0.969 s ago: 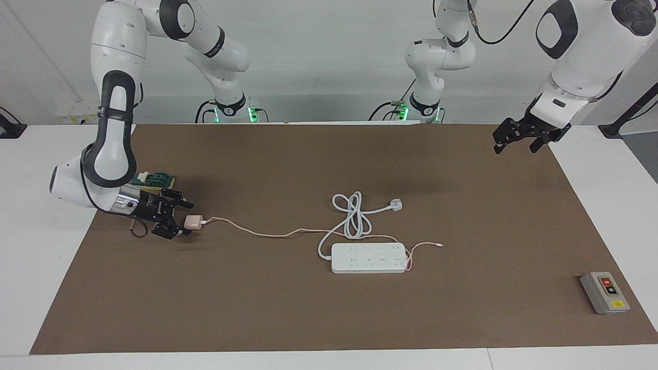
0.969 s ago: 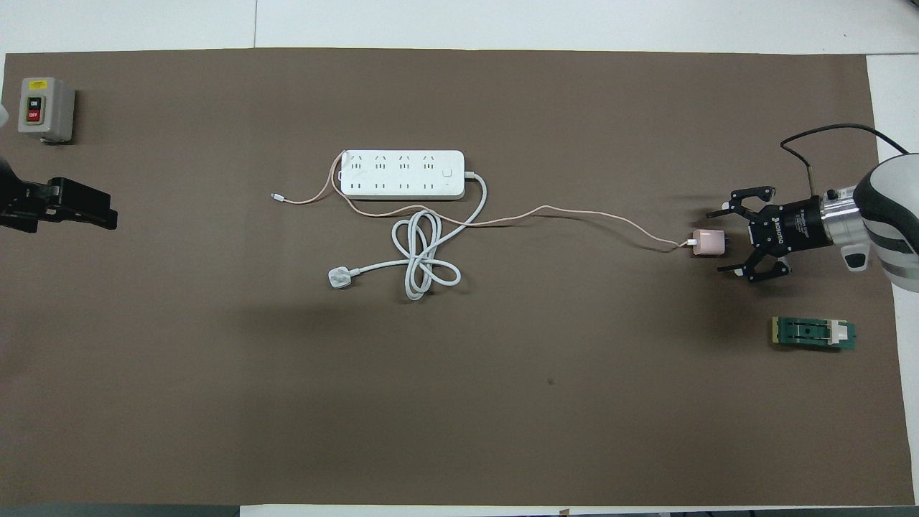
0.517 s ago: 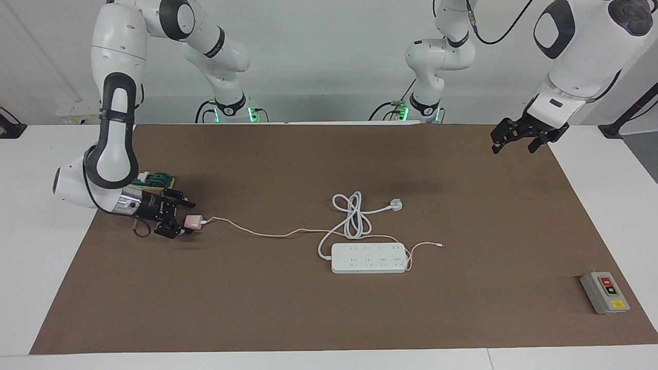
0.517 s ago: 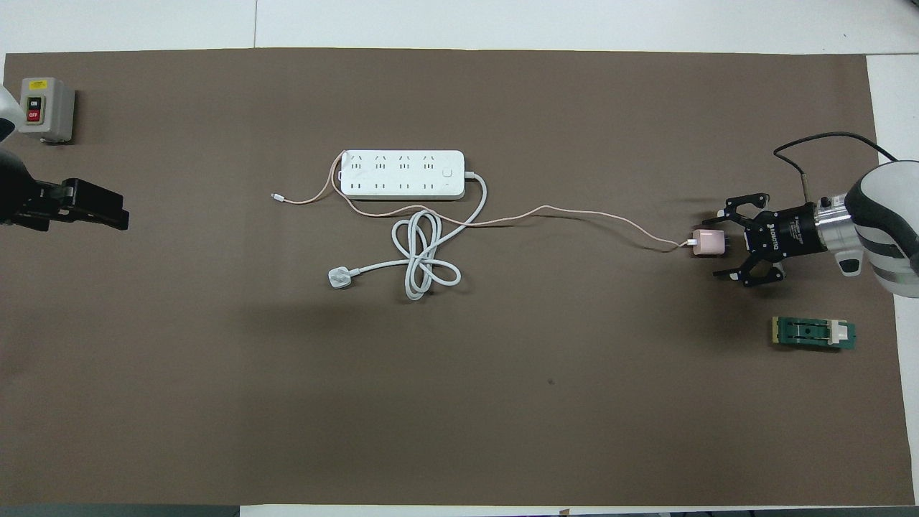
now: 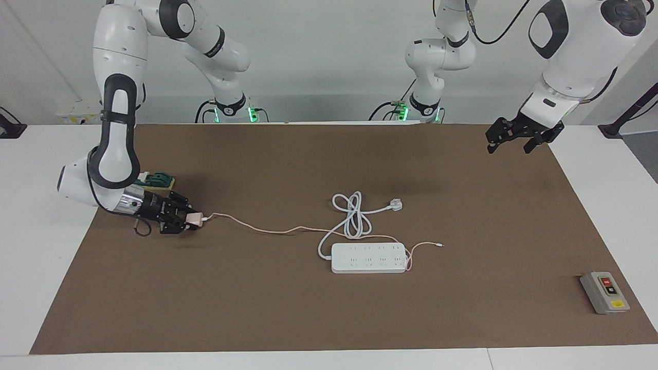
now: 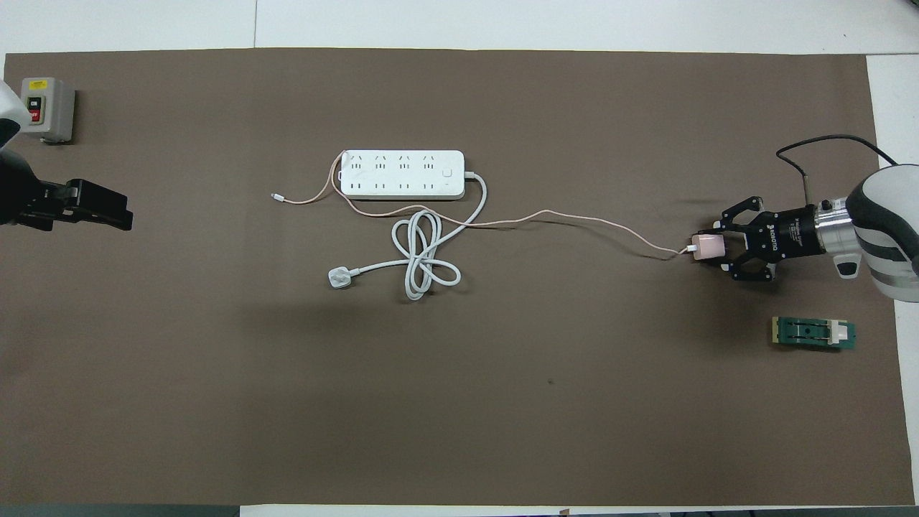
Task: Plug charger into power strip
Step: 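Lift the charger with the right gripper while the left gripper reaches toward it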
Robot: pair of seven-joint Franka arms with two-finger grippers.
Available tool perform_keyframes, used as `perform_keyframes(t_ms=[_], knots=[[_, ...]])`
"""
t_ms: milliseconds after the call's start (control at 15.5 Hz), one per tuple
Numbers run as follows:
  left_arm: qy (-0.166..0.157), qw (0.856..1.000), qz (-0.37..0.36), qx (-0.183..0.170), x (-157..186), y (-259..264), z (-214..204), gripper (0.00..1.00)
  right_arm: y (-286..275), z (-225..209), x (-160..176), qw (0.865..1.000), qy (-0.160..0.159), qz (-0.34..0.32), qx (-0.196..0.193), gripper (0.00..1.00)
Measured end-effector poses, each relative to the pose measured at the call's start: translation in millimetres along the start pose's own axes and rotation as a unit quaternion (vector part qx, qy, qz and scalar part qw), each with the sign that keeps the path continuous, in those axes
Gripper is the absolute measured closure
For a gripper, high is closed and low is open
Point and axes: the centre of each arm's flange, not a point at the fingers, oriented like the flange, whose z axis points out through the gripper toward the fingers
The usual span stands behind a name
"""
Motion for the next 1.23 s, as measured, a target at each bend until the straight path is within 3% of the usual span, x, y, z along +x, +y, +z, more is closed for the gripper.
perform_keyframes(t_ms=[129,323,517,646,904,1098,1227], knots=[[0.000,0.999,-0.002,-0.039,0.1,5.7,-0.3,0.00,-0.6,-0.2,-0.4,1.000,0.000,-0.001,0.000,0.51],[0.005,0.991,-0.015,-0.133,2.5,-9.4,0.6,0.00,-16.9,-2.2,-18.8,1.000,-0.002,-0.011,-0.003,0.51],[0.011,0.976,0.005,-0.216,14.3,-39.1,18.9,0.00,-60.4,-5.9,-82.6,1.000,-0.009,-0.007,-0.019,0.51],[0.007,0.963,0.001,-0.269,26.8,-55.1,42.1,0.00,-92.9,-3.3,-148.7,1.000,-0.002,-0.001,-0.025,0.51],[-0.004,0.918,-0.032,-0.396,52.5,-61.5,84.1,0.00,-125.3,31.4,-279.4,0.999,-0.003,0.013,-0.034,0.51],[-0.036,0.877,-0.033,-0.477,65.5,-46.6,116.2,0.00,-135.0,64.0,-348.6,0.999,-0.024,0.009,-0.022,0.51],[-0.038,0.848,-0.030,-0.528,74.8,-39.4,133.8,0.00,-135.9,91.6,-385.6,0.999,-0.030,0.007,-0.012,0.51]])
